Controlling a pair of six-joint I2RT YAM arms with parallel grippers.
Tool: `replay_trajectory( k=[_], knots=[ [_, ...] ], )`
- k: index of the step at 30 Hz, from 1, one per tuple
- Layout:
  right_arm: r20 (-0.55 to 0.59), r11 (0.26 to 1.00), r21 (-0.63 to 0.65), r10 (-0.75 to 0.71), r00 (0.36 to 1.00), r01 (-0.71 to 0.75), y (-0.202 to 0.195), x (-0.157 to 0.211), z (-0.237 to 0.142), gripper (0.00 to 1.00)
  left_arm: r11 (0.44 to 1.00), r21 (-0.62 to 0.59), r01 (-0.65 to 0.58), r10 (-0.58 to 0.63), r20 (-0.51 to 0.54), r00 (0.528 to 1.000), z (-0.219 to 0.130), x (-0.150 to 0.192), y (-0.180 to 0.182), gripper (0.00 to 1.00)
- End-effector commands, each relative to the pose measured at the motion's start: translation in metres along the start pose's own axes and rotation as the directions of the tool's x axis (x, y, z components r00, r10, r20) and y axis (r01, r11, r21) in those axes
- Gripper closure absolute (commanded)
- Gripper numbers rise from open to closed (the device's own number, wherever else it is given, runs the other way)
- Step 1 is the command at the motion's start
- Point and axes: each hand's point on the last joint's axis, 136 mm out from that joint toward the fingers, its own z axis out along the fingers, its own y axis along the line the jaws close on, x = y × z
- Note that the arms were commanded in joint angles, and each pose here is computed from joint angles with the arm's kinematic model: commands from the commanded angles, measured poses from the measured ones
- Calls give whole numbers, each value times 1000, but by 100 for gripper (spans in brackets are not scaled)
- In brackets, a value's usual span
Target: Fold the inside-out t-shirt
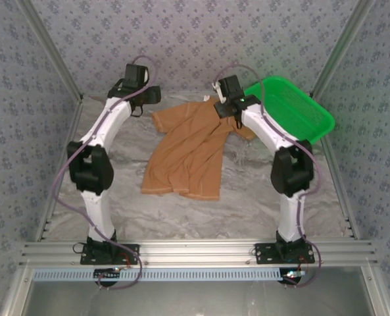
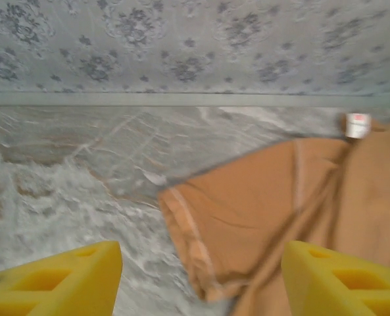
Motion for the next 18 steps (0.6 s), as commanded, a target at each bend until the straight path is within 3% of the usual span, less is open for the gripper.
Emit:
replay_trajectory(
  k=[1, 5, 10, 14, 18],
  knots=[
    [-17, 980, -150, 131, 991, -132, 35, 21, -25, 38, 981, 169, 95, -105, 52, 993, -20, 7, -25, 35],
    [-117, 924, -300, 214, 970, -239, 79, 57, -8, 37, 982, 169, 85, -80, -38, 996, 23, 42, -25, 35],
    [-235, 849, -422, 238, 943, -319, 129, 88, 2, 41, 988, 140, 63, -46, -123, 991, 84, 58, -24, 38],
    [-314, 818, -439, 248, 916, -372, 153, 116, 4, 45, 999, 2, 47, -45, -227, 973, 125, 74, 3, 38],
    [-391, 822, -408, 236, 889, -398, 164, 147, 6, 47, 998, -44, 46, -56, -273, 960, 147, 82, 17, 36]
  ],
)
